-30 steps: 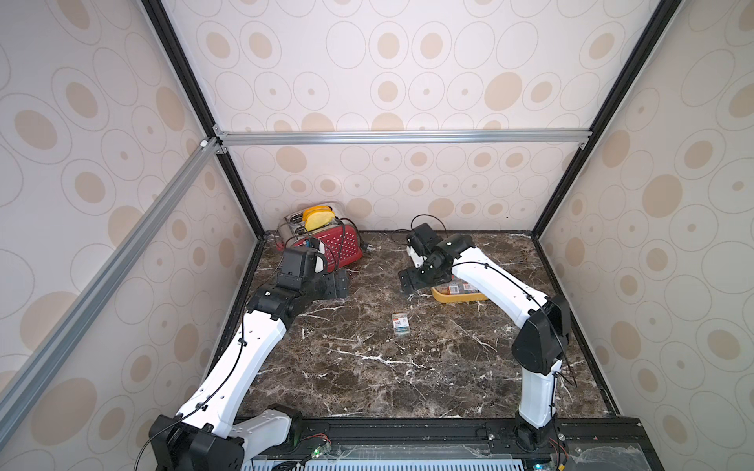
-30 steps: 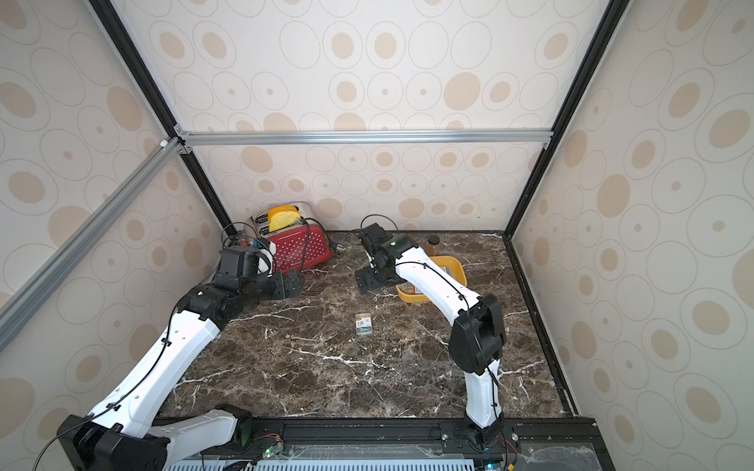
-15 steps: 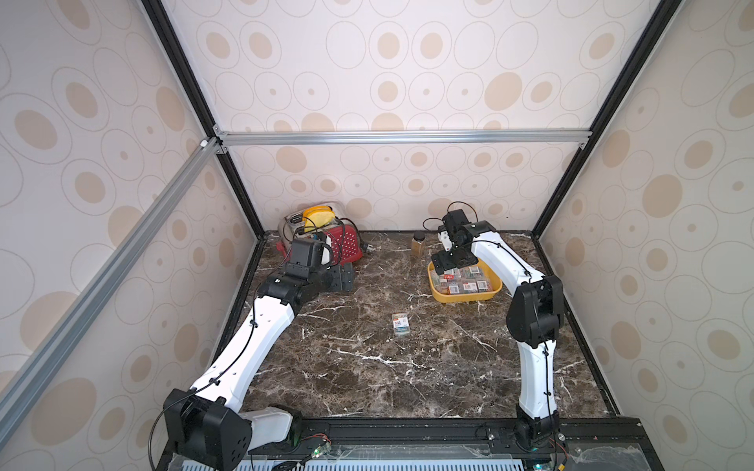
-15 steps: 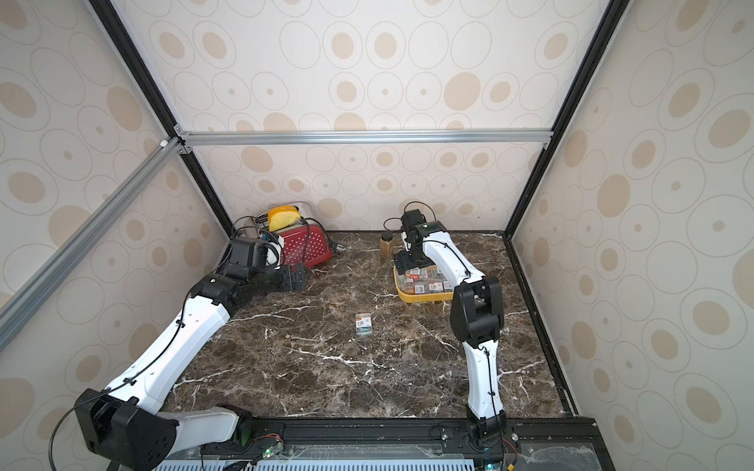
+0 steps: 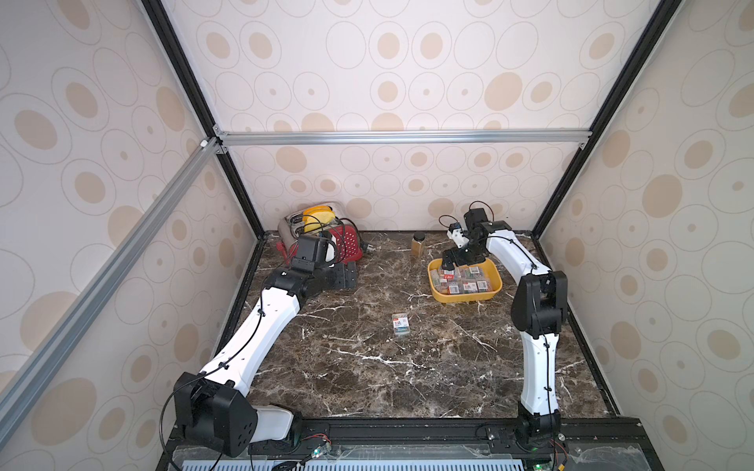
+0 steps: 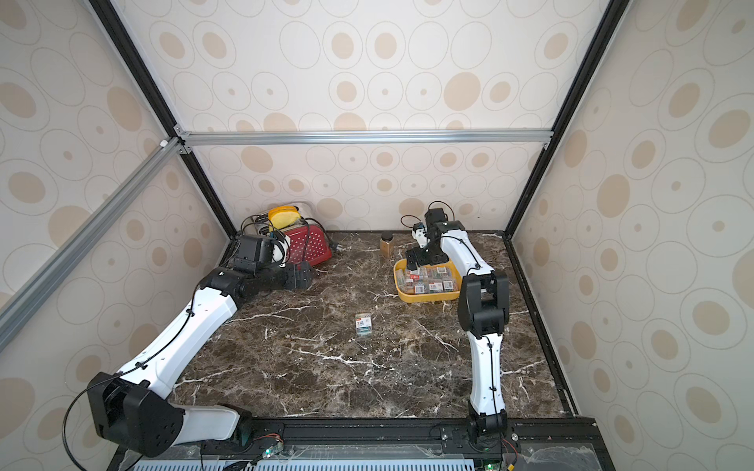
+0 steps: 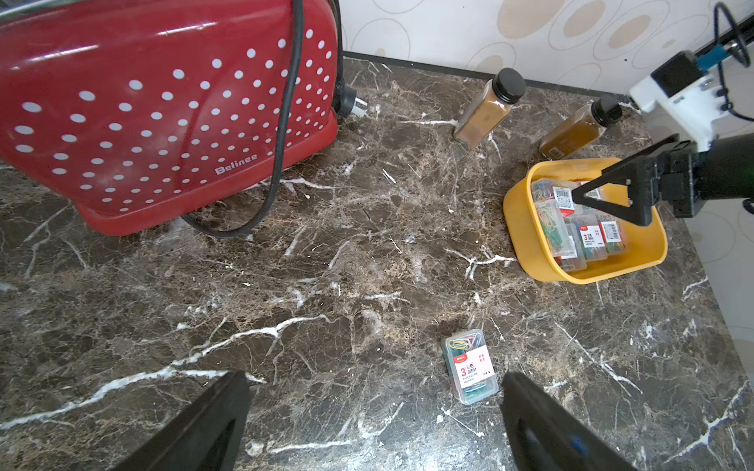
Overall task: Take the paper clips out of the storage box
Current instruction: Pick up the boxed paper clips from the storage box.
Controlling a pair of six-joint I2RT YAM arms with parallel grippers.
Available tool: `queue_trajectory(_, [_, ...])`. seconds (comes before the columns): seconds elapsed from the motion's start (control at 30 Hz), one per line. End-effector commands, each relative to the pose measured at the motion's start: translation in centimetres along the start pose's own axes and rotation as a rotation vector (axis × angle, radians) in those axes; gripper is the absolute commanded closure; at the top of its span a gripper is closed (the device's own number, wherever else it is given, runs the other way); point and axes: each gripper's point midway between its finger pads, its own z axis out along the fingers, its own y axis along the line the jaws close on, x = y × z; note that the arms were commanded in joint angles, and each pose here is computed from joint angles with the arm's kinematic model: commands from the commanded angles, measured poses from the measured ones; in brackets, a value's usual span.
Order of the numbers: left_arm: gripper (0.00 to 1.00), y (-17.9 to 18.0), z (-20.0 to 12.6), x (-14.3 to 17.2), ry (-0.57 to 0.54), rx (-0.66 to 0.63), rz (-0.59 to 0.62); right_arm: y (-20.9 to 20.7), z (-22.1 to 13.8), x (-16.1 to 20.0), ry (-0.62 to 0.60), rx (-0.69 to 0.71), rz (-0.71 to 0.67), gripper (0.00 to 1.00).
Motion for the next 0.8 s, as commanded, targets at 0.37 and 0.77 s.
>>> queue_trajectory(0.37, [0.01, -0.5, -0.7, -0.3, -0.008, 0.013, 0.037, 0.6, 1.9, -0.9, -0.028, -0.095, -0.120, 0.03])
queue_trajectory(0.77, [0.01, -0.2, -0.7, 0.3, 0.002, 0.003, 0.038, 1.0, 3.0, 0.6, 0.016, -0.139, -0.116, 0.11])
